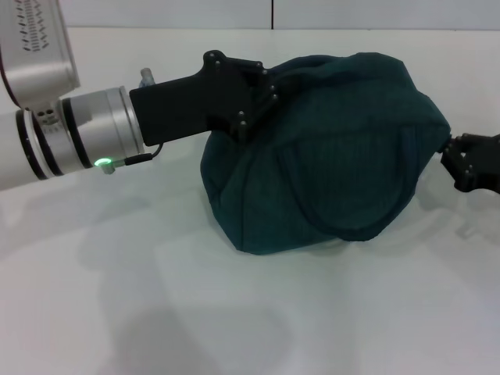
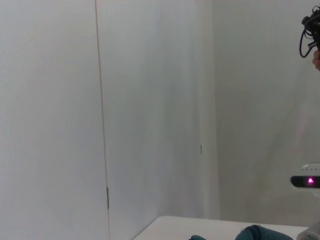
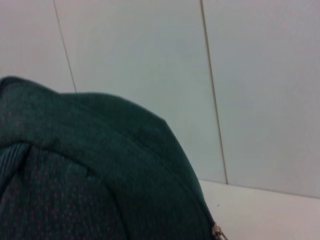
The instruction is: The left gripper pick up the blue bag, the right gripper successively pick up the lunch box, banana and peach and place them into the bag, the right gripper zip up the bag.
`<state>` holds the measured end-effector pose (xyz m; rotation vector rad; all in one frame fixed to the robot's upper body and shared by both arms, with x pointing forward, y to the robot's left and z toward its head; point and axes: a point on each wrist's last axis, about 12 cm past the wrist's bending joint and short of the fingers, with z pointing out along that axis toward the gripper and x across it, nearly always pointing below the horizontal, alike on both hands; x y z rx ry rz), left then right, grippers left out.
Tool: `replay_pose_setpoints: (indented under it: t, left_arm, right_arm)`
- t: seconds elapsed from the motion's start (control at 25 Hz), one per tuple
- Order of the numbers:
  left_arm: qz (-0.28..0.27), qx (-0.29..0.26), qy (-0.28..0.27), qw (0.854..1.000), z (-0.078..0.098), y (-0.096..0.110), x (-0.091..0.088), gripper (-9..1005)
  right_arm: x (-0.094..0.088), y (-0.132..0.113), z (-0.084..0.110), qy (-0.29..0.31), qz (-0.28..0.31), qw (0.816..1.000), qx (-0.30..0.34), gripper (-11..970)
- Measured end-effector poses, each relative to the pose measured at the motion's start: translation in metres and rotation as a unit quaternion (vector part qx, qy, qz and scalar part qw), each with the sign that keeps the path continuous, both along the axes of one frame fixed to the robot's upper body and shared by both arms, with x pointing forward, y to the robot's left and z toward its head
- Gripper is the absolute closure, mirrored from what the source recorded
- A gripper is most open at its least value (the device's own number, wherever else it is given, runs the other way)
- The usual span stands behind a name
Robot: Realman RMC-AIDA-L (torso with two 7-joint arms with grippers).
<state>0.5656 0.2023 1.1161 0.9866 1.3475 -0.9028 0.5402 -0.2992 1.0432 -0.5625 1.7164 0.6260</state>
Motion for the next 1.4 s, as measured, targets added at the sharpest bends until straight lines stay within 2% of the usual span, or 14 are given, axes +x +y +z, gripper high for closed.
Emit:
replay_pose_setpoints:
  t: [0.44,0.8,0.88,1.08,1.16,1.28,1.4]
  left_arm:
    - [0.015,-0.036,0.030,0.999,-0.010,-0.002,-0.005,956]
    - [0.062,-0.105,0.042,0.992,-0.013,0.017,-0.014,632]
    - [0.056,-0.121,0.031,0.991,-0.011,0.020,-0.020,556]
    - [-0.003,-0.141,0.001,0.990,-0.011,0.023,-0.045,411]
    - [-0.017,-0.140,-0.010,0.990,-0.016,0.025,-0.056,353]
    - [-0.027,-0.123,-0.023,0.992,-0.029,0.028,-0.072,294]
    - [-0.033,-0.105,-0.035,0.993,-0.042,0.030,-0.087,249]
  right_arm:
    - [-0.001,-0.004,0.004,0.016,-0.006,0.999,0.031,874]
    - [-0.012,-0.019,0.022,-0.027,0.003,0.998,0.061,504]
    - [-0.018,-0.019,0.031,-0.048,0.028,0.995,0.083,428]
    - [-0.037,-0.007,0.057,-0.099,0.160,0.972,0.143,418]
    - [-0.045,-0.001,0.068,-0.113,0.233,0.953,0.158,414]
    - [-0.052,0.006,0.076,-0.116,0.306,0.931,0.163,408]
    - [-0.053,0.010,0.077,-0.110,0.334,0.922,0.161,406]
